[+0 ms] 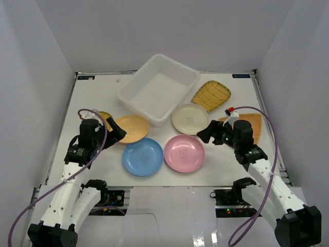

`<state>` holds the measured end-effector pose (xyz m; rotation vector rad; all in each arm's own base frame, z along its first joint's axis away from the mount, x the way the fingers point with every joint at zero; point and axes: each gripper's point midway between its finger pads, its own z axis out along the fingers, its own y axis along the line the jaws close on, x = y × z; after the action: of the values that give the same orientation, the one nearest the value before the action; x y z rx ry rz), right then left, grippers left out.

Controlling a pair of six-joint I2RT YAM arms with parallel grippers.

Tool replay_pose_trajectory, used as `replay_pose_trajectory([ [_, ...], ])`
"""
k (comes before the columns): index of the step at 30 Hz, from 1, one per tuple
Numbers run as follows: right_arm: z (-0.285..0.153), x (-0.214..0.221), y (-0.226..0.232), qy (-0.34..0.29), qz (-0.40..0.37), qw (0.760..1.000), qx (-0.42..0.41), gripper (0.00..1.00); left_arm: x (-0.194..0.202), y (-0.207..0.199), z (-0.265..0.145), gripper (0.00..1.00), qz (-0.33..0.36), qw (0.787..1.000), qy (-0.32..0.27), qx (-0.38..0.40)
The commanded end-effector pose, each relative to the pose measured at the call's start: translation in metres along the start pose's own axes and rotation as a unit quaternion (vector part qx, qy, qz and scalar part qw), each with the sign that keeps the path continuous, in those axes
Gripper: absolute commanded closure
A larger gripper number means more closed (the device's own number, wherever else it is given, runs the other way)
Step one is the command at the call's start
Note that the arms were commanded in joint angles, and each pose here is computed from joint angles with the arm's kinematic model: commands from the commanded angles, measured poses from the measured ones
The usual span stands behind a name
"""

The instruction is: Place the plates into the plastic bin on the countertop

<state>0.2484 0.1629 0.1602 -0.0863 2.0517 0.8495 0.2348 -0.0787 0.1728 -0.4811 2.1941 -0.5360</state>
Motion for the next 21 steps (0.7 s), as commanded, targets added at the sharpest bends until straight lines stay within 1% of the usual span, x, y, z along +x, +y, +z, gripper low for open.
replay_pose_trajectory([
  [1,-0.007,0.016,-0.018,0.008,0.003,0.999,0.042,0.10,0.008,0.028,0.008,0.02,-0.037,0.996,0.017,-0.083],
  [4,-0.006,0.031,-0.033,0.024,0.012,0.997,0.072,0.10,0.021,0.047,0.020,0.02,-0.059,0.988,0.043,-0.136],
  [7,-0.001,0.040,-0.043,0.039,0.018,0.995,0.086,0.11,0.022,0.066,0.036,0.02,-0.087,0.978,0.034,-0.187],
  [13,0.011,0.063,-0.052,0.078,0.024,0.993,0.089,0.14,0.015,0.063,0.067,0.04,-0.119,0.976,0.016,-0.179],
  [14,0.013,0.066,-0.052,0.082,0.025,0.993,0.086,0.15,0.019,0.065,0.072,0.05,-0.120,0.975,0.023,-0.183],
  [16,0.017,0.079,-0.052,0.108,0.026,0.990,0.085,0.15,0.019,0.066,0.080,0.06,-0.126,0.975,0.018,-0.183],
  [19,0.022,0.099,-0.057,0.140,0.017,0.985,0.096,0.17,0.025,0.076,0.088,0.12,-0.128,0.971,0.021,-0.203],
  [21,0.024,0.109,-0.061,0.155,0.016,0.982,0.103,0.28,0.028,0.081,0.094,0.15,-0.127,0.969,0.023,-0.212],
])
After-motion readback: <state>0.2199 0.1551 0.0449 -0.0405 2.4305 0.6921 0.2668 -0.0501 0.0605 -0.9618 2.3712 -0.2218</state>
